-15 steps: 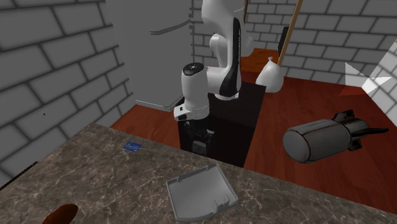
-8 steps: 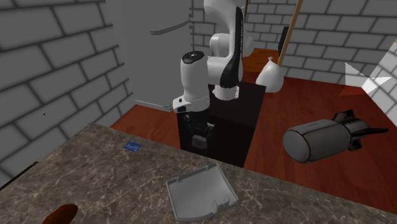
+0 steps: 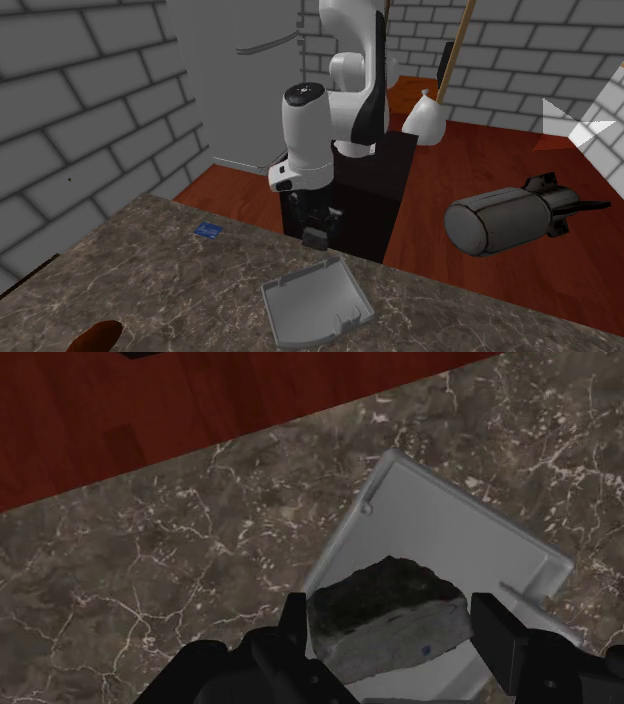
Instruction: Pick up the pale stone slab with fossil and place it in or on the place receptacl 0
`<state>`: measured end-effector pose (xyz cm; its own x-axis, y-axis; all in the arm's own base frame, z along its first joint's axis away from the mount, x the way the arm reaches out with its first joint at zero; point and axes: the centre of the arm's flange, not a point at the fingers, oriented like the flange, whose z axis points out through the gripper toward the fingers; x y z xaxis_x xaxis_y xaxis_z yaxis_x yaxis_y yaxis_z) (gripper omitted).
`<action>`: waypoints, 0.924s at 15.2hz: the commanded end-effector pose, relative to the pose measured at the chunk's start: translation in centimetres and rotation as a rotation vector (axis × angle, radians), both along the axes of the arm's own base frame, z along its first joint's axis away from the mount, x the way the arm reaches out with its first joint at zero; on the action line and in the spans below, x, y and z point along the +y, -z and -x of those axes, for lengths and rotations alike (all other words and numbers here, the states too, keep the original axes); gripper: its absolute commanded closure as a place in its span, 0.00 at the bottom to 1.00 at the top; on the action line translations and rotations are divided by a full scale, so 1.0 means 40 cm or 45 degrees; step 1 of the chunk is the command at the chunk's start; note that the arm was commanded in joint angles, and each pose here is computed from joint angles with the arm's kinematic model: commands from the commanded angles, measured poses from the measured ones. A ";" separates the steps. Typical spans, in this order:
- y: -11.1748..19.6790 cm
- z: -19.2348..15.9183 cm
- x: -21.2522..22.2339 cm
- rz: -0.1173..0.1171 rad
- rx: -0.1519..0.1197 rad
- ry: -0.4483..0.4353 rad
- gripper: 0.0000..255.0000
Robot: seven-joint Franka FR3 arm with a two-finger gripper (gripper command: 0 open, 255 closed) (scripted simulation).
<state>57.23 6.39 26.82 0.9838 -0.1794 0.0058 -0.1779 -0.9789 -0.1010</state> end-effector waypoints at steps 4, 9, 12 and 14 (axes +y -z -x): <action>-0.006 -0.150 0.108 0.000 0.000 0.001 1.00; 0.060 -0.150 0.108 0.000 0.000 0.001 1.00; 0.100 -0.150 0.108 0.000 0.000 0.001 1.00; 0.126 -0.150 0.108 0.000 0.000 0.001 1.00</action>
